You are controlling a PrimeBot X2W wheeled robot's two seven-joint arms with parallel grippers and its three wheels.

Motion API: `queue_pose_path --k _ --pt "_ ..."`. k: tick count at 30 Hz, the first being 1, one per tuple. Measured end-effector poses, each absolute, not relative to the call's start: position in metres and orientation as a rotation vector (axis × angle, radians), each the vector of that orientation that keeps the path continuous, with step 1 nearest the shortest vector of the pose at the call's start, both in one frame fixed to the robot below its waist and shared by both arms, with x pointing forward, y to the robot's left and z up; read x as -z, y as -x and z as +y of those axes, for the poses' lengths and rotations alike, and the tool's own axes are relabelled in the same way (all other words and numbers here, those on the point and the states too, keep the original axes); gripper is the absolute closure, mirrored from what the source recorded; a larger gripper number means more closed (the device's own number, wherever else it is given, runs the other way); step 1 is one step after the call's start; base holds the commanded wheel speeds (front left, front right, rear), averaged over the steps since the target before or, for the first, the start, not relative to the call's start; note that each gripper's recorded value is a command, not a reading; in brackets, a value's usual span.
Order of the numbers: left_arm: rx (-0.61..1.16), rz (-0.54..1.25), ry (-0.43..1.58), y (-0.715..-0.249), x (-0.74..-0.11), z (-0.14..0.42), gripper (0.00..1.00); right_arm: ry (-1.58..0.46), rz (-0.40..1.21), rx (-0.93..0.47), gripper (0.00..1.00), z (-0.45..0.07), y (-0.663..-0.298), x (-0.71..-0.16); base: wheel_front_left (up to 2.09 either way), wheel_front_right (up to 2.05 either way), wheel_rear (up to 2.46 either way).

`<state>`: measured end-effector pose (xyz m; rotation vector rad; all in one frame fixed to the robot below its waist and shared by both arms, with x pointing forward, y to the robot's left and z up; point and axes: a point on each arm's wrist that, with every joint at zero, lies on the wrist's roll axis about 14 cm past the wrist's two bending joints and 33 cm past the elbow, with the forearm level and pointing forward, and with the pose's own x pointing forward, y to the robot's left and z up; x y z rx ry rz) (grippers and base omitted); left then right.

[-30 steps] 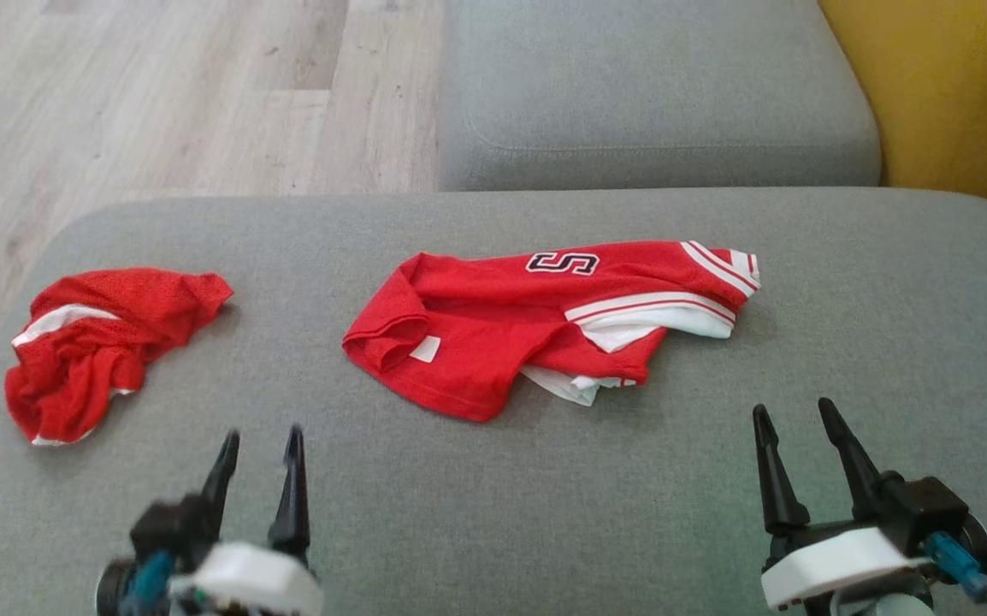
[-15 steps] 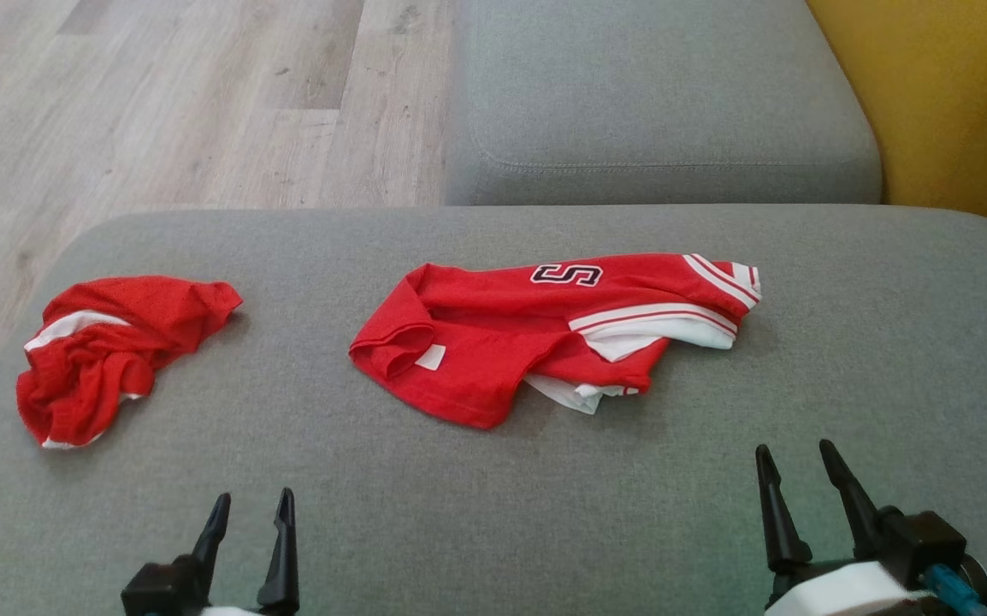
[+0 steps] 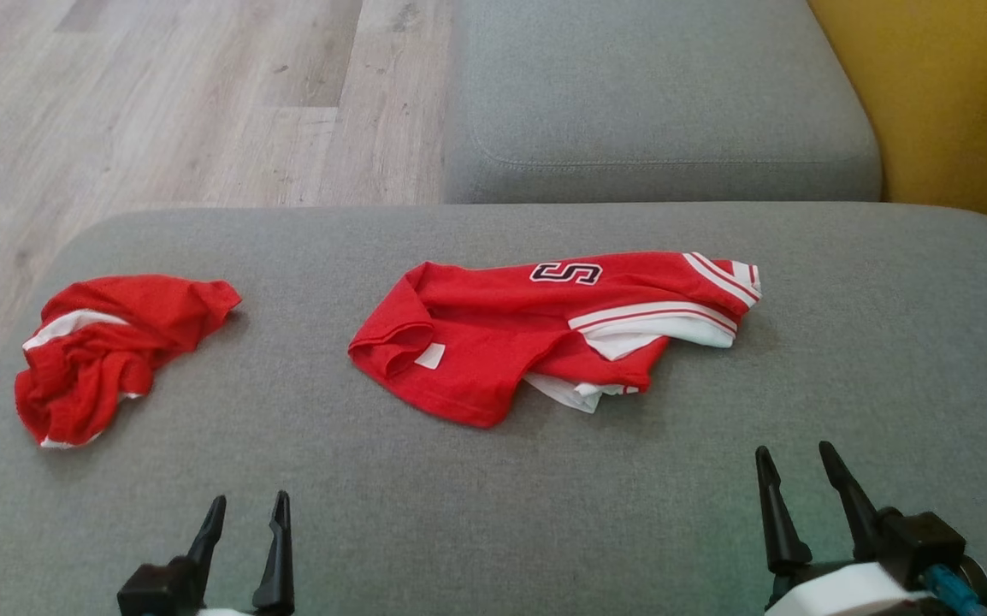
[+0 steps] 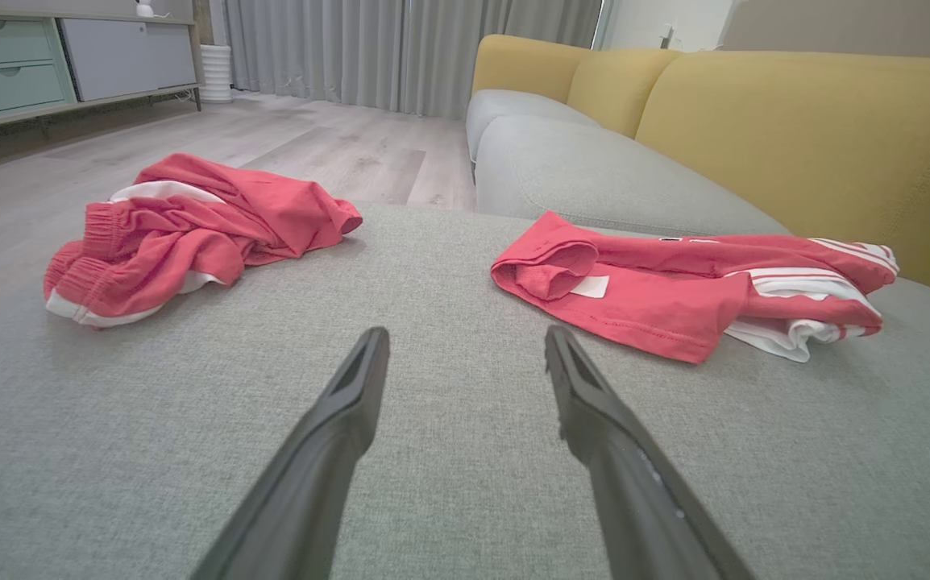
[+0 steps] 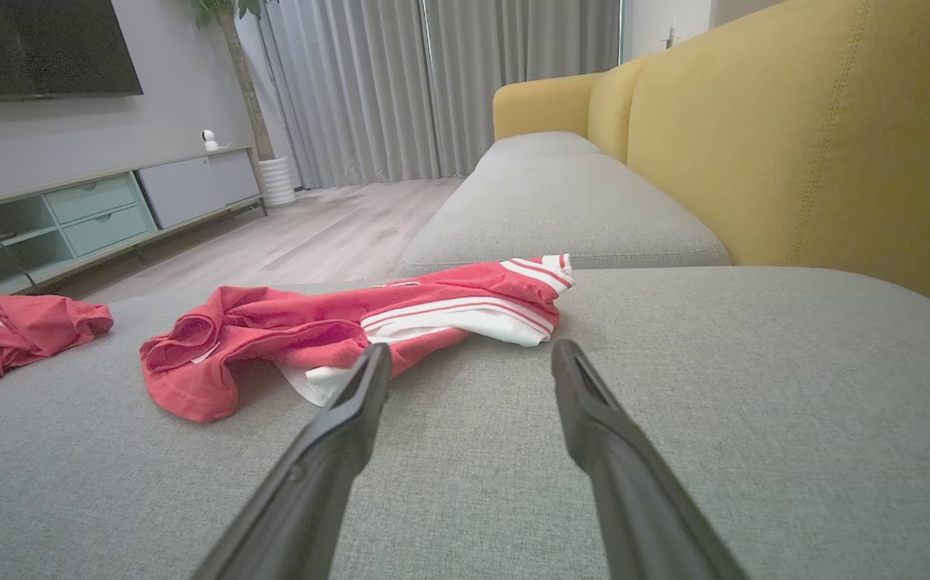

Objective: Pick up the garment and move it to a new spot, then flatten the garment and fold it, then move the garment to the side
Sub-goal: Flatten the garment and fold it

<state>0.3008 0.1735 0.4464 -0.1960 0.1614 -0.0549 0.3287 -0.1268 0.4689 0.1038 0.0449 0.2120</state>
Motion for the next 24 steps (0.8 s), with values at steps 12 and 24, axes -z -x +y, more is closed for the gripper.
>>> queue_pose_path --k 12,24 --pt "0.225 0.2 0.133 -0.321 -0.447 0.118 0.0 -0.1 0.064 -0.2 0.0 -0.13 -0.333 -0.463 0.0 0.0 0.0" --pt "0.474 0.281 0.04 -0.398 -0.436 0.014 0.0 -0.082 0.083 -0.107 0.0 -0.159 -0.345 -0.458 0.0 0.0 0.0"
